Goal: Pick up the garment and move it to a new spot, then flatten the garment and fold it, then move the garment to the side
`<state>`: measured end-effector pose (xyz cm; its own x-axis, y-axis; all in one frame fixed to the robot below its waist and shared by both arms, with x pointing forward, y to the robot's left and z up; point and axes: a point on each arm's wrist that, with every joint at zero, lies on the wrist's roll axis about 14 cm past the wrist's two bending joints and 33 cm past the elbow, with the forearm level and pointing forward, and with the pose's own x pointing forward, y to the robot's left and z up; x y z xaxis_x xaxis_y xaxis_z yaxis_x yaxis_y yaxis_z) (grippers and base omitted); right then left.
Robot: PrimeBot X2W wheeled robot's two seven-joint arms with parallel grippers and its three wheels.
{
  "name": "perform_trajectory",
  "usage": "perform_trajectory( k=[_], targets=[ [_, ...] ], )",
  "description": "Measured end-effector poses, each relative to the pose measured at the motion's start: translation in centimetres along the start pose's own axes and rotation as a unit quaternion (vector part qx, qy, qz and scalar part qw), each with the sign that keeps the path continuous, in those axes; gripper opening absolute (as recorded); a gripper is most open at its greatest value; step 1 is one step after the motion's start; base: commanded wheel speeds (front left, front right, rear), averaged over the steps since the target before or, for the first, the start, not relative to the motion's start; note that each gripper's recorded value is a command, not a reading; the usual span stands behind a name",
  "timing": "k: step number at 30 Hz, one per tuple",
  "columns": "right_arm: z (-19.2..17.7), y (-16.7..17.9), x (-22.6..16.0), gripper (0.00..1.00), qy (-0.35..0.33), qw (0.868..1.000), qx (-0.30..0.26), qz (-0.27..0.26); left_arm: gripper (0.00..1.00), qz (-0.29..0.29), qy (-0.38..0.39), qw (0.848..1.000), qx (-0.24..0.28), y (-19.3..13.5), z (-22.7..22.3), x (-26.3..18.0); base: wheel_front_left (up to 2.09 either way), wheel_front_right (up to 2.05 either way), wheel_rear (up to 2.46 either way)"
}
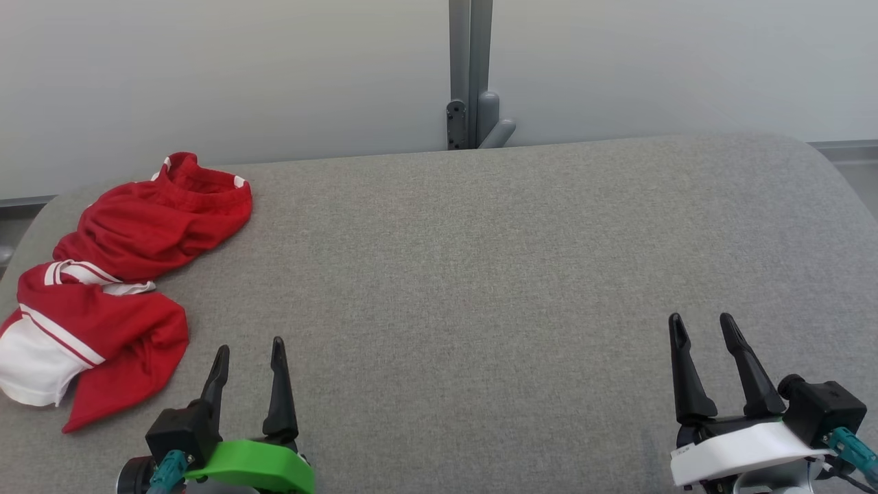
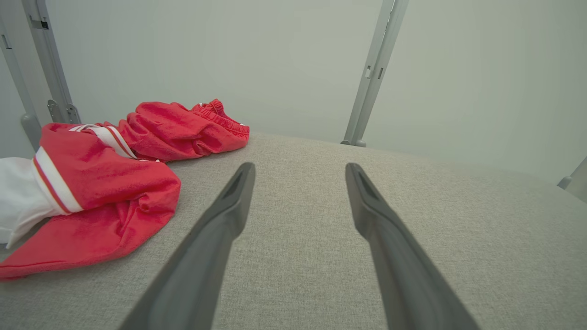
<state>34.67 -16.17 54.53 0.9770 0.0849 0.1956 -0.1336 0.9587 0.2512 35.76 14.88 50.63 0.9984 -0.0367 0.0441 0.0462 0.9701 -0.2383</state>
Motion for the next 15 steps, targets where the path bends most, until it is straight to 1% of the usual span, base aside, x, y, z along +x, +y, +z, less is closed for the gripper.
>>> perform_trajectory(
  k=[15],
  targets=[
    [0.00,0.87,-0.33,1.00,-0.003,0.998,-0.052,0.020,1.00,-0.006,-0.005,0.999,0.053,0.06,-0.28,-0.71,0.00,0.00,0.00]
  ],
)
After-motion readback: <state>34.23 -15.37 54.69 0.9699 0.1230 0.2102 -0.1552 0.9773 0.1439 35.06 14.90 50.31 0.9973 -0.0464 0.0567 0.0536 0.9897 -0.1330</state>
